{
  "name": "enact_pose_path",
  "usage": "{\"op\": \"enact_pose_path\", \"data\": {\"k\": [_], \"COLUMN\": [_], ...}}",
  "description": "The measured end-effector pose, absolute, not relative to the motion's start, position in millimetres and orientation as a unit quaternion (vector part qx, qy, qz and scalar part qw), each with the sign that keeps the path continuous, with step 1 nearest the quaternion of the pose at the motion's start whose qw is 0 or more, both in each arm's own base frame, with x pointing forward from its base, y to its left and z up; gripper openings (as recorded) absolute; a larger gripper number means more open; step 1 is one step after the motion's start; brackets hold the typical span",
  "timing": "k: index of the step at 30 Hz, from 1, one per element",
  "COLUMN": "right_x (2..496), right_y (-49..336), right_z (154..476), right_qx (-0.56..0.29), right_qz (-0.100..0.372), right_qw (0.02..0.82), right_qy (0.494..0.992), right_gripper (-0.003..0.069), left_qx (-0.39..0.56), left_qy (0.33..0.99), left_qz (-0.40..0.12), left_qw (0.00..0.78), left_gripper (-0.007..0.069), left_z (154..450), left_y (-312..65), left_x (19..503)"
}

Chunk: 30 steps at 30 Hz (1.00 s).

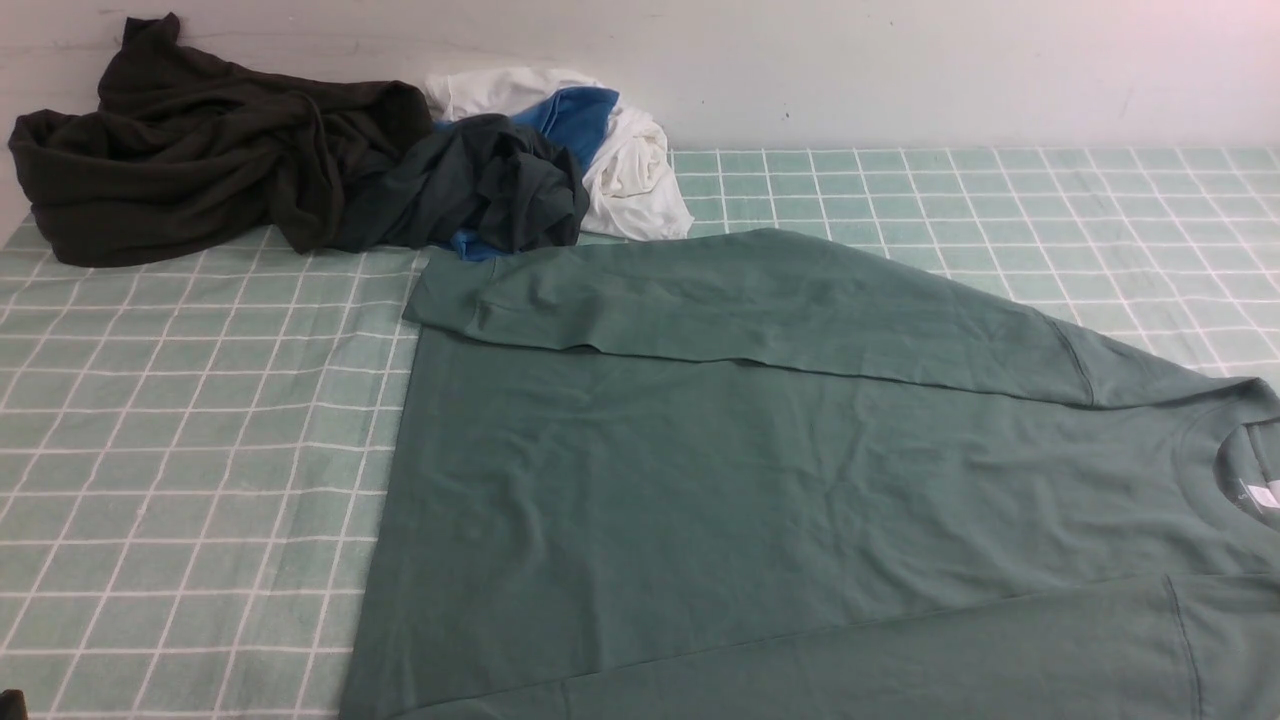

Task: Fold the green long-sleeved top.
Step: Use the left arm to clamp the cuff closest to it

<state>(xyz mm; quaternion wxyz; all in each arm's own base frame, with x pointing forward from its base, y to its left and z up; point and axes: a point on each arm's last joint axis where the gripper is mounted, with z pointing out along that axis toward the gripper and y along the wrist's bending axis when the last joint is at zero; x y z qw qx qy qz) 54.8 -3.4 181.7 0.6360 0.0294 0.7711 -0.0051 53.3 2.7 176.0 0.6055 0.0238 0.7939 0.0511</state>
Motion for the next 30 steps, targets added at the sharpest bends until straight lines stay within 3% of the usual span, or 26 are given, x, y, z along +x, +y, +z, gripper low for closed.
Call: {"op": "enact_pose_path", "data": {"k": [22, 26, 28, 30], "right_x": [55, 55, 55, 55], "right_y": [-3, -3, -3, -2], "right_z": [182, 182, 182, 182], "right_qx": [0.030, 0.031, 0.033, 0.042], "right_qz": [-0.005, -0.003, 0.005, 0.012], "right_qw": [0.636, 0.636, 0.636, 0.636], "right_qy": [0.771, 0.771, 0.771, 0.770], "right_gripper": [-0.0014, -0.0014, -0.0014, -0.0014], "left_qx": [0.022, -0.020, -0.061, -0.144], "left_qy": [0.794, 0.793, 0.789, 0.770], "left_qz": [0.048, -0.008, -0.060, -0.160], "left_qw": [0.606, 0.609, 0.609, 0.601], "left_gripper": [-0.0003, -0.0003, -0.0003, -0.0003], "left_z": [176, 176, 176, 177], "left_y": [2, -1, -4, -9], "left_x": [53, 54, 54, 54]}}
